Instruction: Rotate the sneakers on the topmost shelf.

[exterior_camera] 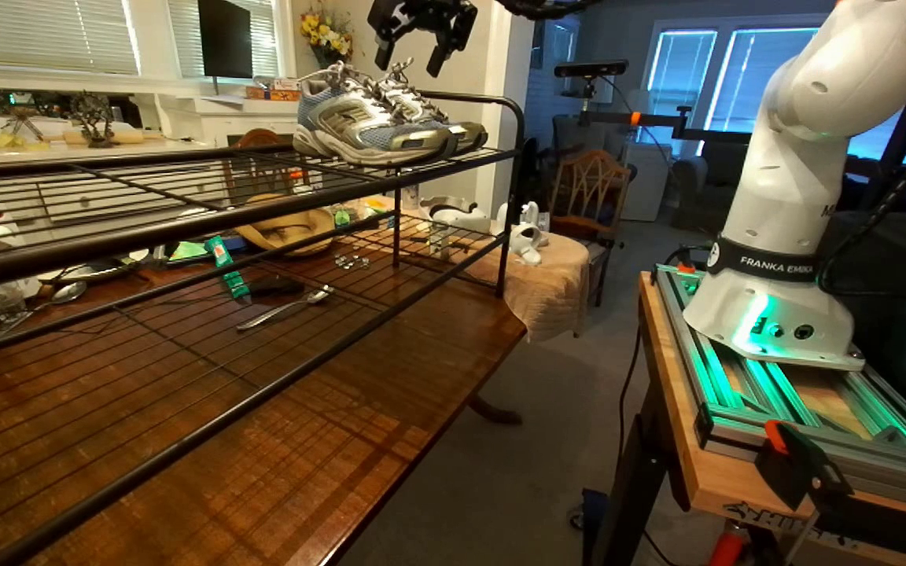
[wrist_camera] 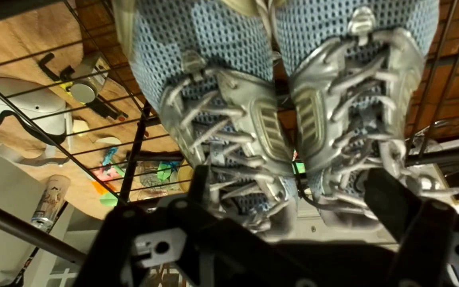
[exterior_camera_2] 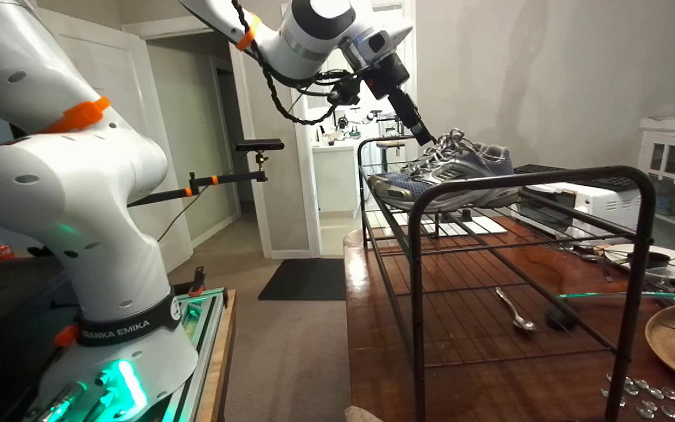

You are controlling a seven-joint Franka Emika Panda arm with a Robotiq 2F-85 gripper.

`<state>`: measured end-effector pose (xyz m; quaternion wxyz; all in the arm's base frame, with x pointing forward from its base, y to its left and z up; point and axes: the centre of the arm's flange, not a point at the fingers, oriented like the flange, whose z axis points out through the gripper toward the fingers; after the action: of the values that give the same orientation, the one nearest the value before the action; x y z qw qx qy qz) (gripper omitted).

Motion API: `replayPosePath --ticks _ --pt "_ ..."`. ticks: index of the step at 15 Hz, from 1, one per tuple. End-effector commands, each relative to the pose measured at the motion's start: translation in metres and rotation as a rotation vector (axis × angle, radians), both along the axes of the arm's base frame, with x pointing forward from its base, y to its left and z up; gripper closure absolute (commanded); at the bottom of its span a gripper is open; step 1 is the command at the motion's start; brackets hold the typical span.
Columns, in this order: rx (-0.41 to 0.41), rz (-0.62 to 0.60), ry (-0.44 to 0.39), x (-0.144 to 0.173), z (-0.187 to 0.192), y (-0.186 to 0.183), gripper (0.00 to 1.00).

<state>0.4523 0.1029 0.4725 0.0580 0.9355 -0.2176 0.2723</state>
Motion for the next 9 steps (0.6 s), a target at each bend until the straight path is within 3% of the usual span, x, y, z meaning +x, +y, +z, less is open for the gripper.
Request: replayPosePath --ticks 1,9 --pt "0.03 -0.006 -0.04 0.035 0.002 0.008 0.0" --pt "0.012 0.171 -0.02 0.083 -0.001 -0.003 0.0"
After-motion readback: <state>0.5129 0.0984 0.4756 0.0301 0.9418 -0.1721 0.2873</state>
